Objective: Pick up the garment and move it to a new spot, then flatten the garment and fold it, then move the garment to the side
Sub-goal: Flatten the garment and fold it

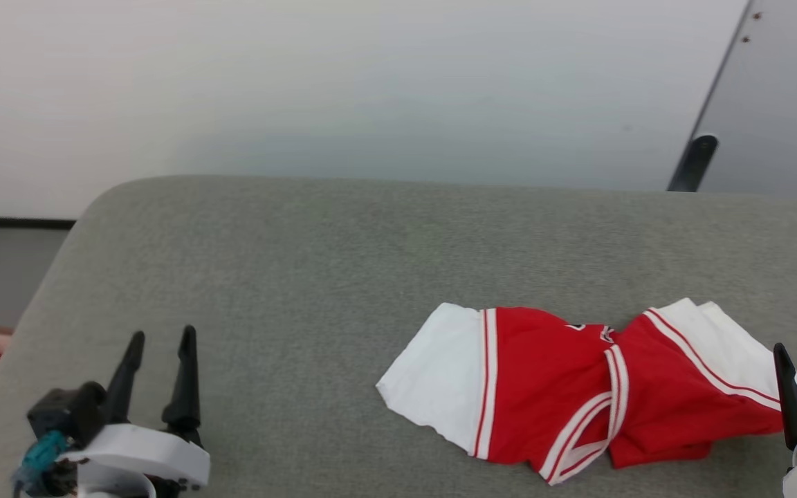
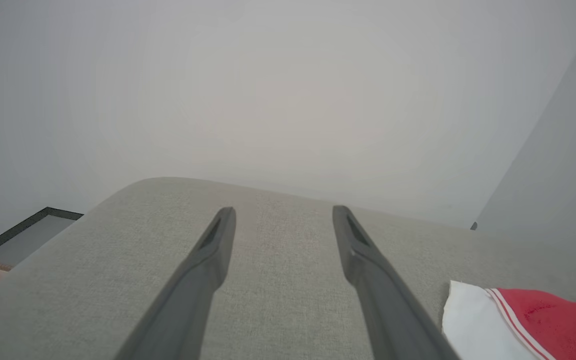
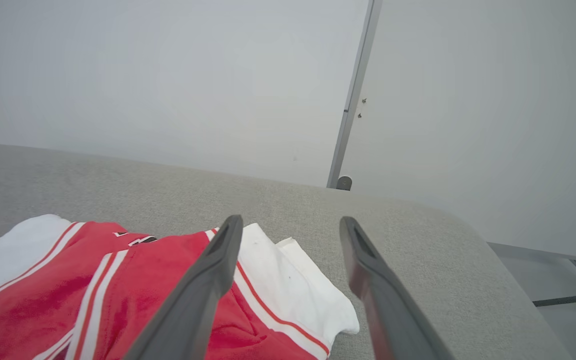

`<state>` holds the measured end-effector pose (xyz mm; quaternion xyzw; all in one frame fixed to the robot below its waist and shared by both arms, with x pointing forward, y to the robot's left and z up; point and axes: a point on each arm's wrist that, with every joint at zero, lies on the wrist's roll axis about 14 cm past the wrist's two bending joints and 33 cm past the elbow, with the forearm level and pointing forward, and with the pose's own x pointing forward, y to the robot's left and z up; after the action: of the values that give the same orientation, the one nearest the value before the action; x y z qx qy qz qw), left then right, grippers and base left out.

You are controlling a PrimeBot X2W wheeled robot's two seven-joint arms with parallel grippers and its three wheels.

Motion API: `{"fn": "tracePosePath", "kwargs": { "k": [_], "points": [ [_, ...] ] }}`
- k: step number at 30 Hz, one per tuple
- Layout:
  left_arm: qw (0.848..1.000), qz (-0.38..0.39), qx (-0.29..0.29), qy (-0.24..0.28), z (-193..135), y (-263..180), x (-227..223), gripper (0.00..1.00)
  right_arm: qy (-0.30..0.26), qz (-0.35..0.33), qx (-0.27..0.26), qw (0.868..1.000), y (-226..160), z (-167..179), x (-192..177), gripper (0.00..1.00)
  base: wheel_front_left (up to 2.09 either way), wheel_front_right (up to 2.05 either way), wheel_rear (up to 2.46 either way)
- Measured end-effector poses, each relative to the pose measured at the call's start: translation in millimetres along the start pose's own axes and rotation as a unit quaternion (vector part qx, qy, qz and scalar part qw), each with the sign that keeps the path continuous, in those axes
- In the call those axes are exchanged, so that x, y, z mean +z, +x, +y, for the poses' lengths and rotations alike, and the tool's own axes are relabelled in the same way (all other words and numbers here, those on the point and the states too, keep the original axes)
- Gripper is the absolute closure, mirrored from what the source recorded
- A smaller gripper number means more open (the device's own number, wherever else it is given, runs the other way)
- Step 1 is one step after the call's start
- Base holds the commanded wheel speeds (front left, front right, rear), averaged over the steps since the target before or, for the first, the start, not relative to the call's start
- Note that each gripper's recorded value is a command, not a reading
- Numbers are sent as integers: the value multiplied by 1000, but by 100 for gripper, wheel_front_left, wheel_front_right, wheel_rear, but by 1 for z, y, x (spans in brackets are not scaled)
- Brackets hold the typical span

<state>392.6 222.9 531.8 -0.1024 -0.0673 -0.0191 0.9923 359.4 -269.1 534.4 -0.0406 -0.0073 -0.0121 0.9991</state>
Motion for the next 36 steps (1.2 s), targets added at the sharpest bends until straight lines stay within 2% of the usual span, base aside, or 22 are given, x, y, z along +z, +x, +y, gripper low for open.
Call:
{"fn": "tracePosePath", "kwargs": {
  "k": [6,11,15,19,23,26,31,36],
  "points": [
    [999,31,-28,-16,-21,7,-12,0,-6,-16,-36,999,-14,-19,4,0,0,0,0],
    [988,124,-82,-44,-60,25,-31,0,-5,-16,-57,998,-20,-31,3,0,0,0,0],
    [960,238,-137,-53,-97,33,-49,0,-4,-10,-65,998,-23,-33,-1,0,0,0,0],
    [923,340,-170,-62,-126,36,-60,0,-1,-7,-67,998,-21,-33,-2,0,0,0,0],
    [873,449,-183,-49,-147,25,-78,0,4,-2,-69,998,-20,-32,-5,0,0,0,0],
    [842,507,-182,-27,-154,17,-89,0,6,6,-72,997,-21,-33,-9,0,0,0,0],
    [809,556,-192,2,-162,11,-101,0,12,10,-79,997,-20,-35,-12,0,0,0,0],
    [794,578,-187,35,-153,13,-122,0,15,15,-87,996,-20,-39,-13,0,0,0,0]
  ]
}}
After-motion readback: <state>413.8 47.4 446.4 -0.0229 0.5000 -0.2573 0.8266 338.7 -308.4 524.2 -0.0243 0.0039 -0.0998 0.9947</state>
